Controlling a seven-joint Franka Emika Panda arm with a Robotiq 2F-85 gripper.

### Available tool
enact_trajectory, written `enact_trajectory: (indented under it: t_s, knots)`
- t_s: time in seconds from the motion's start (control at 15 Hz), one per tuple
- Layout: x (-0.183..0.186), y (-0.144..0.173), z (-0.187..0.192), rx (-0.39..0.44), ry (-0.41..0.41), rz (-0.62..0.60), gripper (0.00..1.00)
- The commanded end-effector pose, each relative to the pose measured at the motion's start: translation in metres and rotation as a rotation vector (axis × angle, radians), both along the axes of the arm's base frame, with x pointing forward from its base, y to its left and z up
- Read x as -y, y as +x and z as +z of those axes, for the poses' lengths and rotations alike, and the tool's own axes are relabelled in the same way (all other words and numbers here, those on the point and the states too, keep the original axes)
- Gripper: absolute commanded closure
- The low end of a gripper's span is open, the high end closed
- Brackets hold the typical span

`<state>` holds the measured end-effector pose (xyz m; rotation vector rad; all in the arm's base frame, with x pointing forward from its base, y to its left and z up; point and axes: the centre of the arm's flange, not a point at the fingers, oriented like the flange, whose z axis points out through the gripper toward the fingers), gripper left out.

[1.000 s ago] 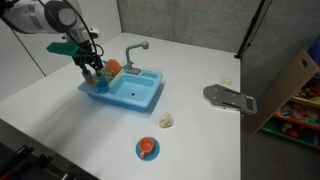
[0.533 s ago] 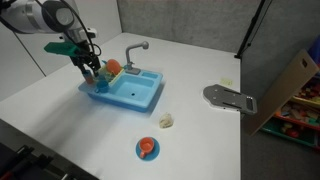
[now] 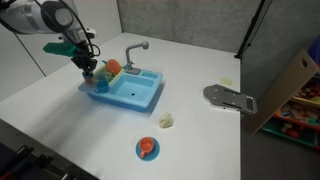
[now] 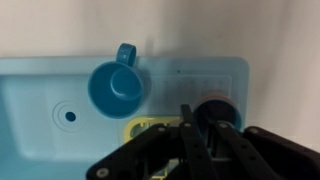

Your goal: Pick up the stacked cups and put them on the table next to the detergent

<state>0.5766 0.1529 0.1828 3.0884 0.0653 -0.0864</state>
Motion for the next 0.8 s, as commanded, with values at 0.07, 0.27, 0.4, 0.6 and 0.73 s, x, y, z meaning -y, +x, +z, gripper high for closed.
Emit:
enact_trajectory:
  t_s: [0.07, 0.27, 0.4, 0.6, 0.73]
  knots:
    - [-0.006, 0.007, 0.006, 0.008, -0.025, -0.007, 0.95]
    - [-0.01, 0.007, 0.014, 0.029, -0.043, -0.003, 0.96]
    - [-0.01, 0.006, 0.017, 0.035, -0.06, -0.002, 0.95]
    - [-0.012, 0.005, 0.022, 0.041, -0.08, -0.003, 0.95]
    - [-0.012, 0.005, 0.026, 0.041, -0.073, -0.003, 0.96]
